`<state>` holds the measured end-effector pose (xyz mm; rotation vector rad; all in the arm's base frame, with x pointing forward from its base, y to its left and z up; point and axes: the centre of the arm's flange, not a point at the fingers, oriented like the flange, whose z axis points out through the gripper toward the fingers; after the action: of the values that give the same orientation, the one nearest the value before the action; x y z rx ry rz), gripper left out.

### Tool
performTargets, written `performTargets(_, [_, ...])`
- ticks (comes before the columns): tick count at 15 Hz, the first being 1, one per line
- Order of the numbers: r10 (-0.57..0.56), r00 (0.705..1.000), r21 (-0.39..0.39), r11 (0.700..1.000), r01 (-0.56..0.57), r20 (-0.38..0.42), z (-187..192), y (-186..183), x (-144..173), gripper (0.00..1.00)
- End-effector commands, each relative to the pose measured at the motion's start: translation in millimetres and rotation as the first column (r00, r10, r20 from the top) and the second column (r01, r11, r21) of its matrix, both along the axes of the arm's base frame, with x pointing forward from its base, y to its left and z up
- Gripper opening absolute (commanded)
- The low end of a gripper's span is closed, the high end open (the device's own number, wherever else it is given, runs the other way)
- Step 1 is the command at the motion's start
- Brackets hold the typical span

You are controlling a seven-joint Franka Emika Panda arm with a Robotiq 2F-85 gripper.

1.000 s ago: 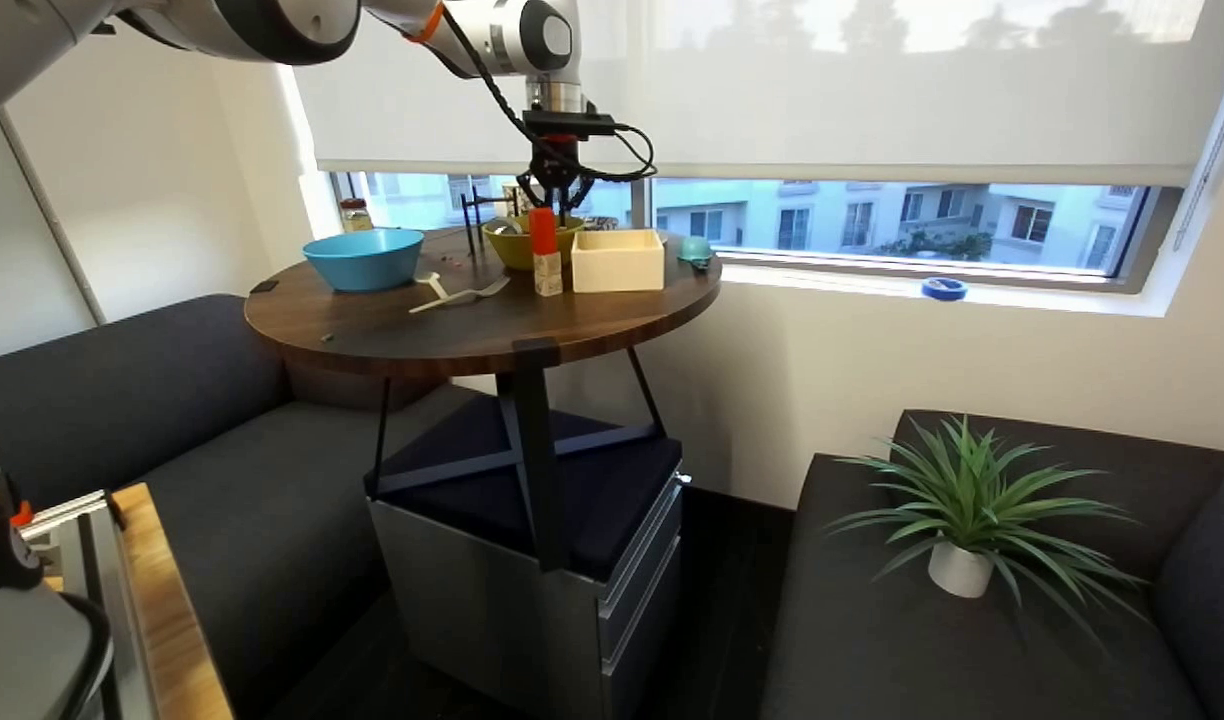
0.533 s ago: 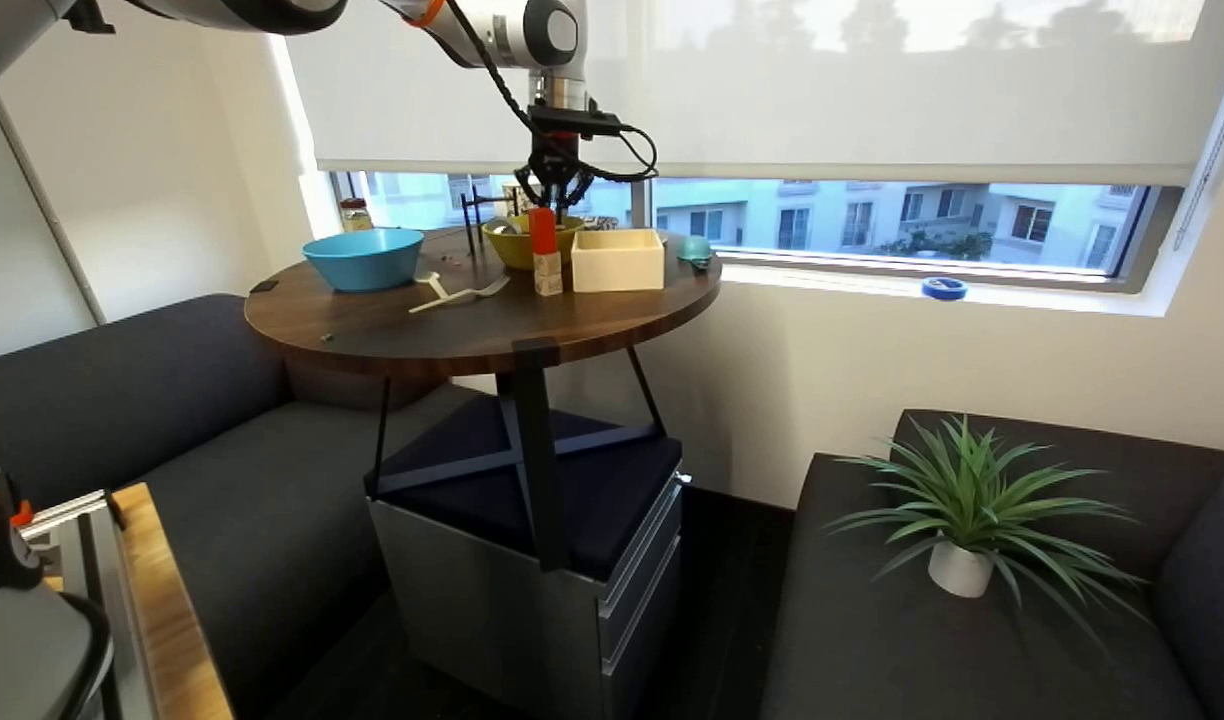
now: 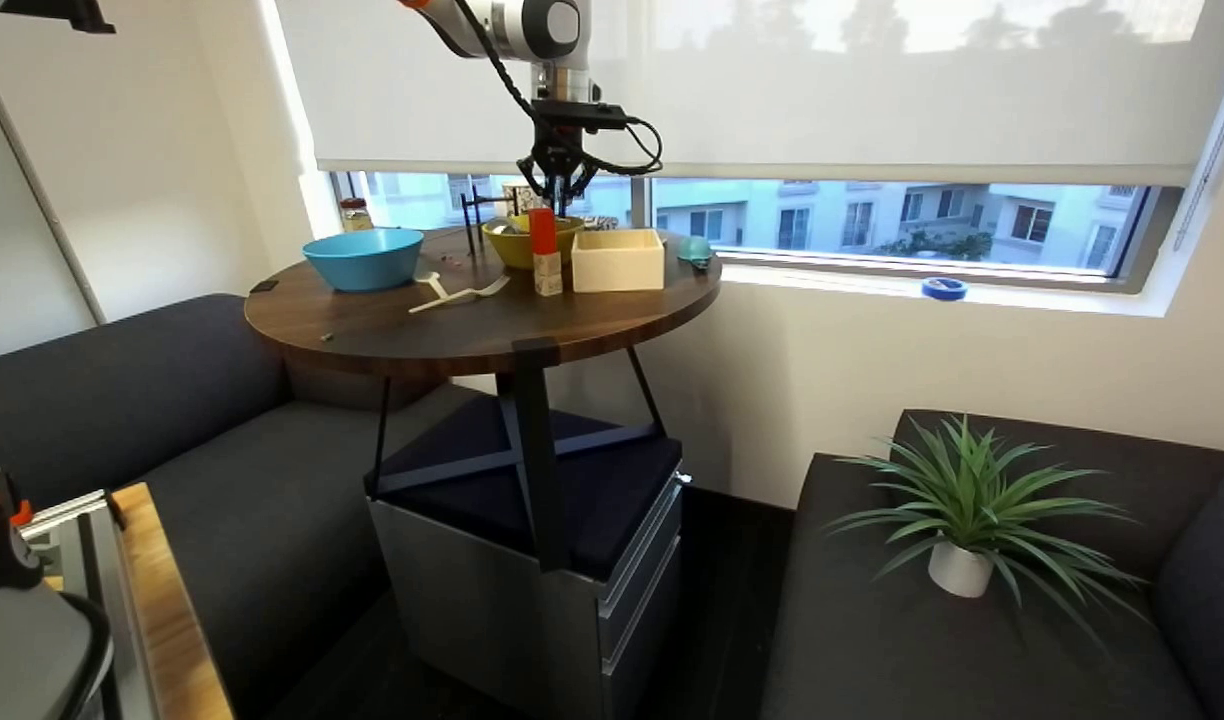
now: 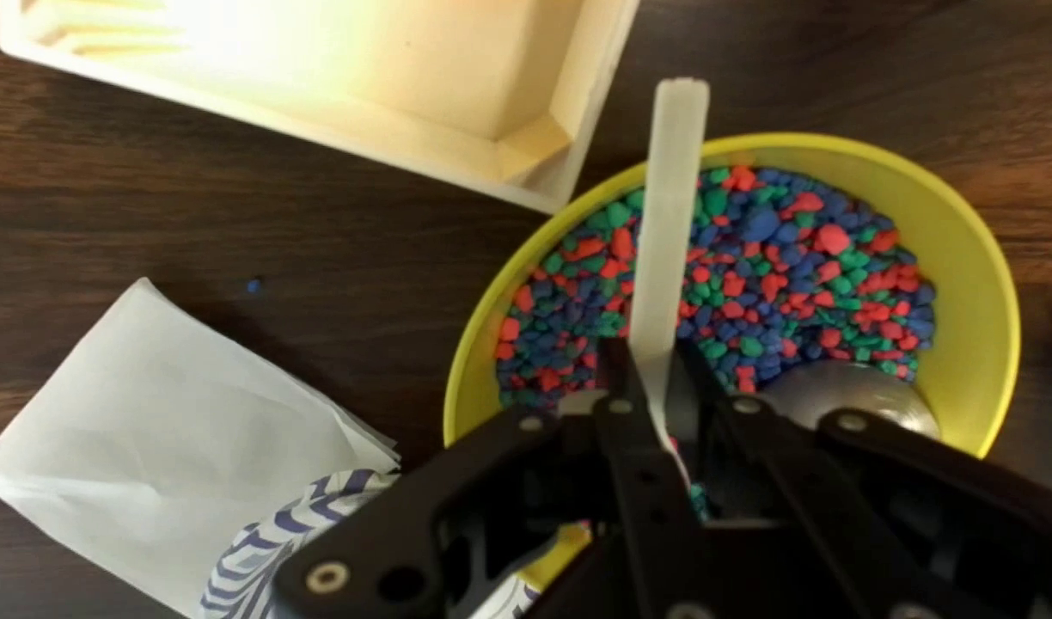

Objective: Use the spoon to collect some content from the yellow bowl and put the content on the white plate

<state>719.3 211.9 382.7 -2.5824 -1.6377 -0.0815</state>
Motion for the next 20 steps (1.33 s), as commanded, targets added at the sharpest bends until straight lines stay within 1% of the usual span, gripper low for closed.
performTargets(1, [0.005,1.0,0.041,0.999,-0.006,0.014,12.9,-4.8,-26.7,0.04])
performTargets(5, [-0.023,0.999,0.056,0.998,0.022,0.023,31.0,0.2,-25.5,0.04])
performTargets(9, [-0.091,0.995,0.053,0.995,0.089,0.041,47.5,2.7,-14.9,0.04])
performTargets(13, [-0.203,0.978,0.037,0.979,0.201,0.046,52.5,5.5,2.0,0.04])
performTargets(20, [-0.34,0.937,0.001,0.94,0.341,0.084,47.8,36.7,41.5,0.04])
